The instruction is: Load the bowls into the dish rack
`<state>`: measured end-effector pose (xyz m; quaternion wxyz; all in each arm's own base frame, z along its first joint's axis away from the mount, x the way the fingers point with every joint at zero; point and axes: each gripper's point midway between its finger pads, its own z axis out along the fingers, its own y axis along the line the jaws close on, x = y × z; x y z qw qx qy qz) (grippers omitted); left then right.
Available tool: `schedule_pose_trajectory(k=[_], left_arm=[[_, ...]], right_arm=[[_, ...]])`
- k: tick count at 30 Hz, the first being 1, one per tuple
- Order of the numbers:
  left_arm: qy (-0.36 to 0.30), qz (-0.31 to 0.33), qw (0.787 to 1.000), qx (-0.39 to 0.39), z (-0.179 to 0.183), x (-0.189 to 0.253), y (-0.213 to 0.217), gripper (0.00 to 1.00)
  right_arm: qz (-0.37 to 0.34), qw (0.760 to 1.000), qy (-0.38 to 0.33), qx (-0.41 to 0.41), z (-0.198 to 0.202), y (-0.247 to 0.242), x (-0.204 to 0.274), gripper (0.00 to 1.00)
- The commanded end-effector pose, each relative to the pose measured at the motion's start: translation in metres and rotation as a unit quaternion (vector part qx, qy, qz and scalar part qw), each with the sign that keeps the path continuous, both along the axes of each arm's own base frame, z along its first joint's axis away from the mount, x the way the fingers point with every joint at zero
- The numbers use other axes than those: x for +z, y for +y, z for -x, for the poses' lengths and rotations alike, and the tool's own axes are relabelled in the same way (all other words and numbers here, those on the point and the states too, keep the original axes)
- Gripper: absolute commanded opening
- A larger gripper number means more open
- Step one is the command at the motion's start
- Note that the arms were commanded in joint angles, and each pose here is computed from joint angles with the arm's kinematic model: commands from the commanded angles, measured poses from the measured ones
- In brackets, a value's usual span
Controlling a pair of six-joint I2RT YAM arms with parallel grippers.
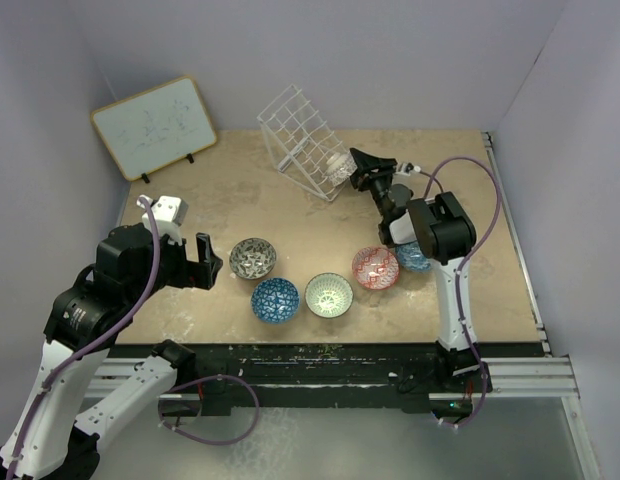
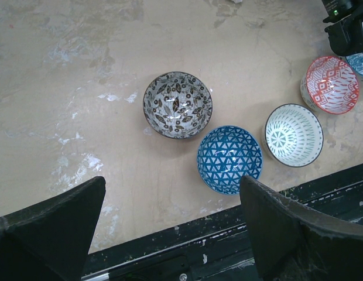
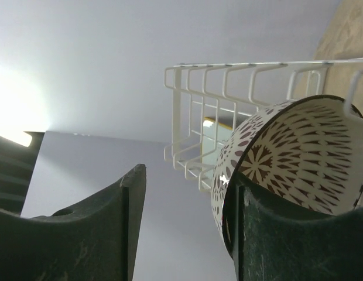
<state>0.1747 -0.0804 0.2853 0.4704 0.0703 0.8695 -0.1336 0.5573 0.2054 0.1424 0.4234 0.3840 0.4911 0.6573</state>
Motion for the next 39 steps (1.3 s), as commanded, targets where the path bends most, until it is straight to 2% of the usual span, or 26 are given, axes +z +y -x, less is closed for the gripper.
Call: schedule_pose_trajectory(k=[1, 18, 25, 33, 39], left_arm=[[-0.027, 0.008, 1.0, -0.005, -0.005, 0.011, -0.002, 0.99], [-0.03, 0.017, 0.999, -0.006, -0.002, 0.014, -0.003, 0.99], [-0.03, 0.018, 0.999, -0.008, -0.005, 0.013, -0.005, 0.99], [-0.032, 0.019, 0.999, -0.008, -0.006, 0.013, -0.006, 0.99], [-0.032, 0.02, 0.999, -0.008, -0.006, 0.013, -0.006, 0.99]], right_arm=[[-0.016, 0.997, -0.076, 0.002, 0.018, -0.001, 0.067, 0.58], [0.013, 1.0, 0.017, -0.003, 0.016, -0.002, 0.025, 0.77], [0.02, 0.999, 0.05, -0.001, 0.016, 0.0, 0.008, 0.79], [0.05, 0.991, 0.124, 0.01, 0.019, 0.003, -0.015, 0.83], [0.083, 0.988, 0.13, 0.004, 0.026, -0.001, -0.007, 0.83]])
